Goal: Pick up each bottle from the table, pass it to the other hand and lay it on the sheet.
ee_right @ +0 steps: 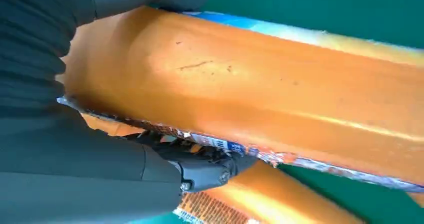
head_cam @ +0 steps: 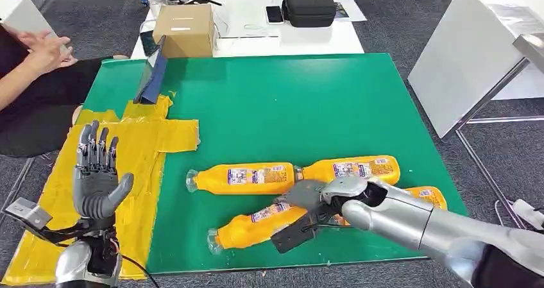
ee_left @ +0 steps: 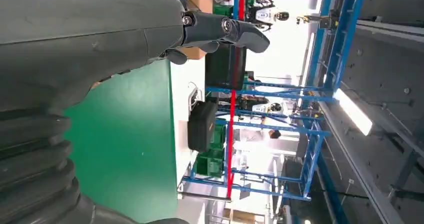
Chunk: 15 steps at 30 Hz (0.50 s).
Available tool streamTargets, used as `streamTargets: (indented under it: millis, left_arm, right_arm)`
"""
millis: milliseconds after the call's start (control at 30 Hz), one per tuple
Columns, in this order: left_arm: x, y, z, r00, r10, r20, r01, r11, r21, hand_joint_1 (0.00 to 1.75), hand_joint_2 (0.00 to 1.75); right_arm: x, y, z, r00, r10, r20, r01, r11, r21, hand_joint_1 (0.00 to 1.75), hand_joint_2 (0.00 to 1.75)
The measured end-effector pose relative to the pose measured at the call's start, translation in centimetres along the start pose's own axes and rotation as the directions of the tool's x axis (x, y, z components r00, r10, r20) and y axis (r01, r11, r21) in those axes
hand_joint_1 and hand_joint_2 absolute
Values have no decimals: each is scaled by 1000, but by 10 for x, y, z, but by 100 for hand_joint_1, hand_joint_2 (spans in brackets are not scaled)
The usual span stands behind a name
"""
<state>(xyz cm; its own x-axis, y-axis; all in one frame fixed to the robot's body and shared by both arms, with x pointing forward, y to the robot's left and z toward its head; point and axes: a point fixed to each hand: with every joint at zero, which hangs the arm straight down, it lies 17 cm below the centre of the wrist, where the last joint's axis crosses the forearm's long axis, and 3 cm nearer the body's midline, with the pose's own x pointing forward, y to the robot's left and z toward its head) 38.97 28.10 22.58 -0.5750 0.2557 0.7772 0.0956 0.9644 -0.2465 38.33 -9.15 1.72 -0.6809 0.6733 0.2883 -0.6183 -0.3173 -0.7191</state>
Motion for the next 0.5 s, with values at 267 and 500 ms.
streamTargets:
  millis: [267, 500]
  left_arm:
    - [3, 10, 2, 1000, 10, 11, -10, 999, 44, 0, 175]
    - [7, 21, 1, 1000, 4, 23, -6, 997, 83, 0, 175]
  right_arm:
    - [56, -8, -18, 934, -236, 267, 311, 907, -284, 175, 175]
    - [90, -8, -17, 833, -382, 399, 525, 772, -357, 175, 175]
